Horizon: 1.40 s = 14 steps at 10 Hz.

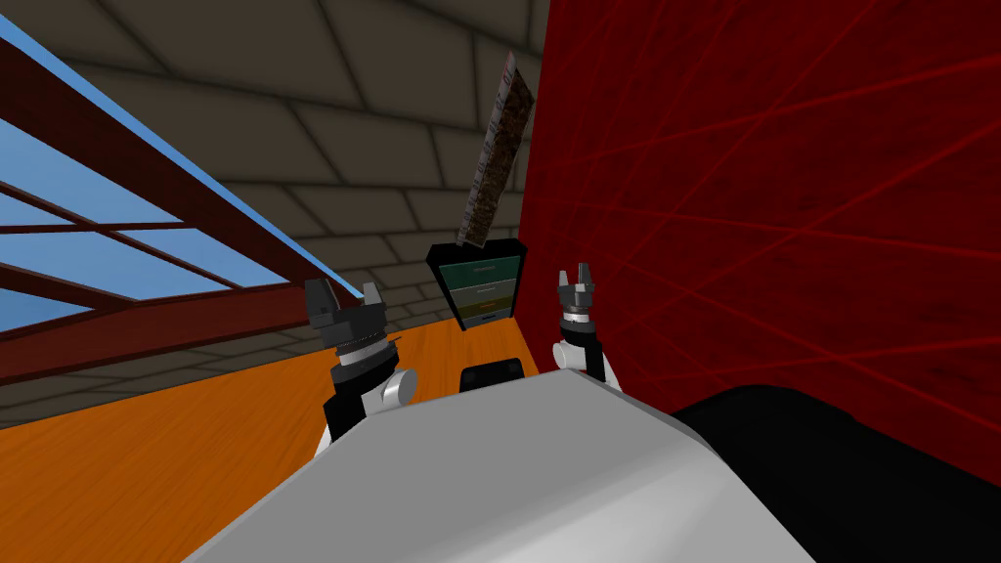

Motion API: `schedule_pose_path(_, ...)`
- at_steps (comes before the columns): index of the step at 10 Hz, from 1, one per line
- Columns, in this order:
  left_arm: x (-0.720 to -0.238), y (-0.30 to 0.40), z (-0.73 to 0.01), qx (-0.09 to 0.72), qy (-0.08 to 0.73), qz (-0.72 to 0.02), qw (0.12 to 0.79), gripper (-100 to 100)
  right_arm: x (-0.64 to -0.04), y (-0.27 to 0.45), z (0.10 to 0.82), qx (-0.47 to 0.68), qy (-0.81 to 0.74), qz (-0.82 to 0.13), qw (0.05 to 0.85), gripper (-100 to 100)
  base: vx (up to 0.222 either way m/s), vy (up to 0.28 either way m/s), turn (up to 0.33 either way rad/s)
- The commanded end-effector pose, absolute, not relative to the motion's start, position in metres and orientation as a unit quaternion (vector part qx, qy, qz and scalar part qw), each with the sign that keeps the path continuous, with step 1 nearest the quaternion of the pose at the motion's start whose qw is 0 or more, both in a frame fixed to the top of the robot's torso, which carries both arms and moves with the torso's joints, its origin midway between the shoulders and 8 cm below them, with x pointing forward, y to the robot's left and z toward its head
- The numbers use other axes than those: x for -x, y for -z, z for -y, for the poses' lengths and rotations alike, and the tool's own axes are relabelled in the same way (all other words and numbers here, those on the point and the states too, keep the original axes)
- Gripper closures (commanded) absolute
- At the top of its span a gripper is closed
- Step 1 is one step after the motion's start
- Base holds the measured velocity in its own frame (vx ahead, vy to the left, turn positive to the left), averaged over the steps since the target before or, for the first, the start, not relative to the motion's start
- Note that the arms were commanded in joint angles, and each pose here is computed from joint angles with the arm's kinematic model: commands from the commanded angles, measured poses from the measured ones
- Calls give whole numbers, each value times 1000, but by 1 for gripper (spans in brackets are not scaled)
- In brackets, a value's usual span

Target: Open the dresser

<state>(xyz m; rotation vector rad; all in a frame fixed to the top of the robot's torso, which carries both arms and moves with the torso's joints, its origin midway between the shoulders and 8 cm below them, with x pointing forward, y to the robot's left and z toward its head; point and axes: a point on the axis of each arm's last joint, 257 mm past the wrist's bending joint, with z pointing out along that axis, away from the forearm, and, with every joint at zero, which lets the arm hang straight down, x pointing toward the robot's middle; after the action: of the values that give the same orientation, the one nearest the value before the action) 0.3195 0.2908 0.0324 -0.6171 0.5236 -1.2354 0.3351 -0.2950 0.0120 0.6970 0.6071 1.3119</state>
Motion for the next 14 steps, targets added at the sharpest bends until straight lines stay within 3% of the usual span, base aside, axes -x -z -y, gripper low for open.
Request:
schedule_pose_path(1,-320,-32,-291,281,563,-239,740,0,-335,-12,295,-312,-588,-272,695,0,0,0,0)
schedule_pose_path(9,-319,-33,-291,281,563,-239,740,0,-335,-12,295,-312,-588,-272,695,0,0,0,0)
schedule_pose_path(10,-319,-33,-291,281,563,-239,740,0,-339,-11,288,-289,-576,-297,705,-100,20,23,-36)
schedule_pose_path(14,-320,-32,-291,281,563,-239,739,0,-352,-8,272,-229,-527,-348,741,-100,42,68,-56)
